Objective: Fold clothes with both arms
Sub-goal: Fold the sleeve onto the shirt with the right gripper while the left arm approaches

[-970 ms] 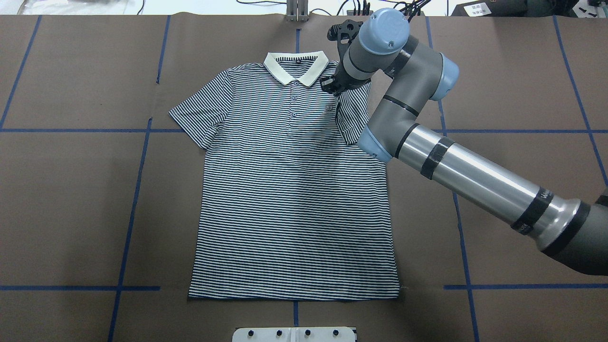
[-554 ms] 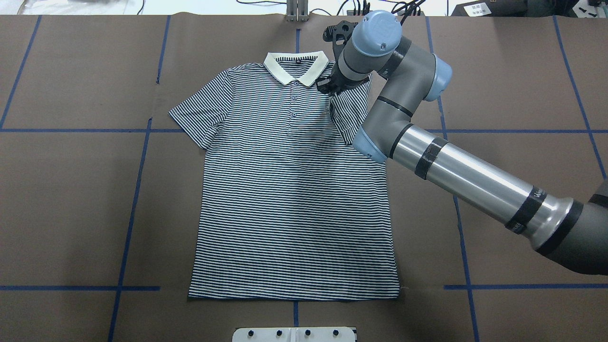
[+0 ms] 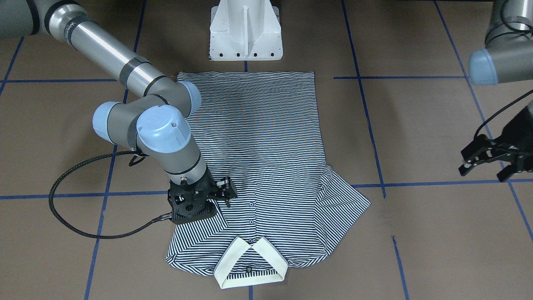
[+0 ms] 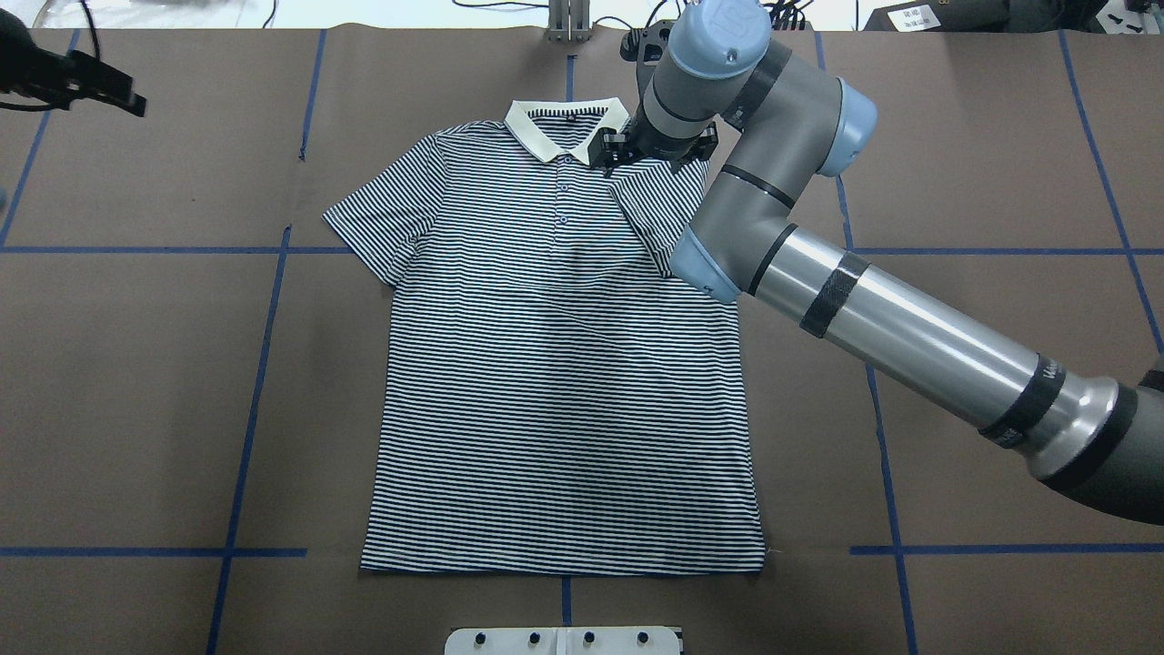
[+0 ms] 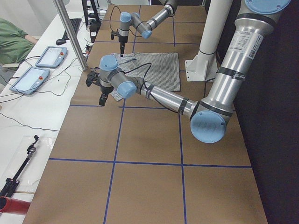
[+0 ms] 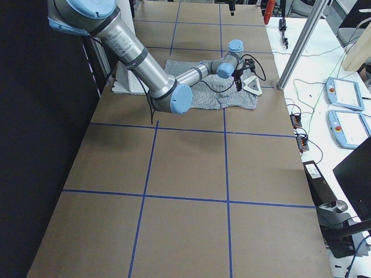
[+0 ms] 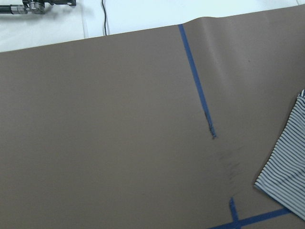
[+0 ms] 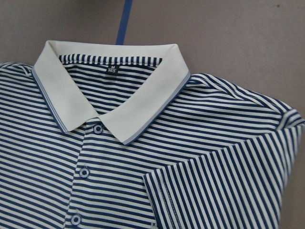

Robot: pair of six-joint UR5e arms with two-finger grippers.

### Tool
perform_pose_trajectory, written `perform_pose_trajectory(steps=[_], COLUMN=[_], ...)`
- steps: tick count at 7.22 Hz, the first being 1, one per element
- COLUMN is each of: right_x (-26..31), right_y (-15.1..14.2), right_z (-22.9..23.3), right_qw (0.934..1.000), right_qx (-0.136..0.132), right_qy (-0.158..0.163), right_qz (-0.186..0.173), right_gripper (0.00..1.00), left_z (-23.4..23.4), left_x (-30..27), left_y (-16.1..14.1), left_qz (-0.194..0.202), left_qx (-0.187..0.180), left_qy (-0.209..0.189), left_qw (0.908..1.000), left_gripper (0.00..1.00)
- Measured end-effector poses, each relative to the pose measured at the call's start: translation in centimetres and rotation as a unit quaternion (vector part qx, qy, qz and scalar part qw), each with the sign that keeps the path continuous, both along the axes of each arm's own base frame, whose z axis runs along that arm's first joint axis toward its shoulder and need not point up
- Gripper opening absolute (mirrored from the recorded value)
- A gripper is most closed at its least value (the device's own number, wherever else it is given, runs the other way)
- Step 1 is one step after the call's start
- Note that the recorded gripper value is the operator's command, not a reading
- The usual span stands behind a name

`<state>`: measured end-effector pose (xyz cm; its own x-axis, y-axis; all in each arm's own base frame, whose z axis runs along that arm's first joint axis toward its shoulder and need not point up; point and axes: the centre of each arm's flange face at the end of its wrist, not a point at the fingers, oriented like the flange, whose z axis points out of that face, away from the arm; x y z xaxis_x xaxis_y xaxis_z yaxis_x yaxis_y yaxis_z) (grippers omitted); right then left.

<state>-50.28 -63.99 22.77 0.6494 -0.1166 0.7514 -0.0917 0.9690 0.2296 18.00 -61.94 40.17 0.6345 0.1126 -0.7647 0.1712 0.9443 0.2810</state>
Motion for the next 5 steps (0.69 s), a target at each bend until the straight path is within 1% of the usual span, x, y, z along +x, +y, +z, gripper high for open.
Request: perform_pose_trajectory(steps=[1,2,3,5], right_x=[2.8,6.2,8.9,11.2], right_y=[0.6,1.1,1.6,2.0], right_z=[-1.3,-1.5,-1.0,0.2], right_qw=[0.9996,0.9987,0.9980,0.9975], right_qx=[-0.026,-0.047,-0.060,-0.070], right_qy=[0.014,0.020,0.017,0.011], right_qz=[0.003,0.003,0.002,-0.002], right_gripper=[1.00,1.00,1.00,1.00], left_z=[-1.9,-3.1,-3.2,-1.0], left_x=[6.1,11.6,15.6,20.6], left_y=[0.7,1.7,2.0,1.5], left_qz=[-0.040,-0.079,-0.106,-0.130], left_qx=[-0.029,-0.050,-0.057,-0.055], left_qy=[0.009,0.018,0.021,0.016], left_qw=[0.9988,0.9954,0.9926,0.9899], left_gripper=[1.00,1.00,1.00,1.00])
